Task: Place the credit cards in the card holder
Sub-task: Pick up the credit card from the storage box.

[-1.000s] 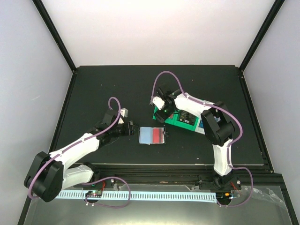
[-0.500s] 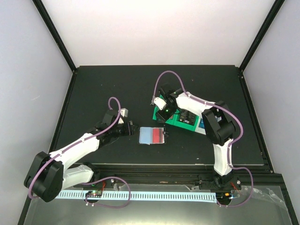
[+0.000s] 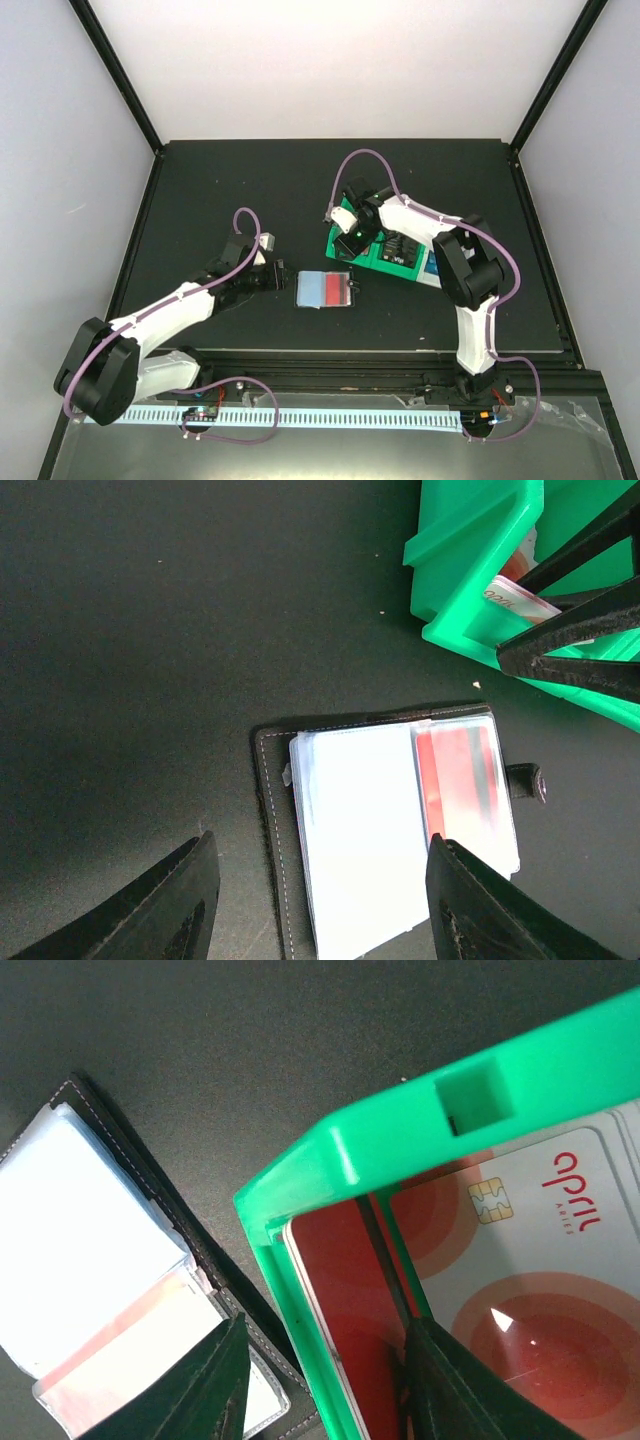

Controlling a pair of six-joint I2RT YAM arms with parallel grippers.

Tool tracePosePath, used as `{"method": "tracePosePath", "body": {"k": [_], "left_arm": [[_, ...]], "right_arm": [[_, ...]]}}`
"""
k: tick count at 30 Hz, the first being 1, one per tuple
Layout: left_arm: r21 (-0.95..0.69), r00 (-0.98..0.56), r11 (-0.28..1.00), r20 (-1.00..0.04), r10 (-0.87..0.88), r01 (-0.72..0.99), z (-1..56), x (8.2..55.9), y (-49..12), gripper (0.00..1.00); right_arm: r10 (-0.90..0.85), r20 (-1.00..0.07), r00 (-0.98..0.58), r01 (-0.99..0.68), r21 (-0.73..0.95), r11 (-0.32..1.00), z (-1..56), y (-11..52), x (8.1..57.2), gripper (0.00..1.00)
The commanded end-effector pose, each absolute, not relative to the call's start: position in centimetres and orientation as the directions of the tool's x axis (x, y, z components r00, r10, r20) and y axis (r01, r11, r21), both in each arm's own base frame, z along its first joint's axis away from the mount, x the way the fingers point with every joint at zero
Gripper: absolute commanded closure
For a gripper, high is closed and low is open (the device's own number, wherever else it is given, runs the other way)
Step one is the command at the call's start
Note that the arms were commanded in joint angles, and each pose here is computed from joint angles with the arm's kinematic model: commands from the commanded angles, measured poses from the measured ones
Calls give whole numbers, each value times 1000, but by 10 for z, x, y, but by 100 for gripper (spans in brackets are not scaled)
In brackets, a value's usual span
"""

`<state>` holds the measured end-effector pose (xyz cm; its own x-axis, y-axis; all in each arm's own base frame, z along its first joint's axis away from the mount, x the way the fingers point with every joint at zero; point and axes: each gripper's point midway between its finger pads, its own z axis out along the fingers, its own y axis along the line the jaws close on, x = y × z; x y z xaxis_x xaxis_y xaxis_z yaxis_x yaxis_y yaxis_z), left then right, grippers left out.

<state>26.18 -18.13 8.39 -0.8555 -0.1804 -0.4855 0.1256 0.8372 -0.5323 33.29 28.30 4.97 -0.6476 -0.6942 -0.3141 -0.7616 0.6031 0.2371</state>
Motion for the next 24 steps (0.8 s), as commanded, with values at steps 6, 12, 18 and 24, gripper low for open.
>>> {"method": "tracePosePath", "body": {"k": [6,12,18,24], "left_arm": [[-519,-848,844,-500,-176,131,87,267,-180,42],[-518,-851,845,-496,-175,128,85,267,-180,42],[-518,-852,846,-494,-174,128,85,267,-180,42],[-522,-859,843,-484,-169,129,83,266,-181,42]], "right_arm": [[-663,-375,-649,-760,271,591,78,286,336,60],[-662,-373,-650,-759,283,586,79,286,335,67],[-657,-385,-649,-760,289,582,84,287,334,71],[-654,-389,-649,-760,288,582,86,286,334,77]]}}
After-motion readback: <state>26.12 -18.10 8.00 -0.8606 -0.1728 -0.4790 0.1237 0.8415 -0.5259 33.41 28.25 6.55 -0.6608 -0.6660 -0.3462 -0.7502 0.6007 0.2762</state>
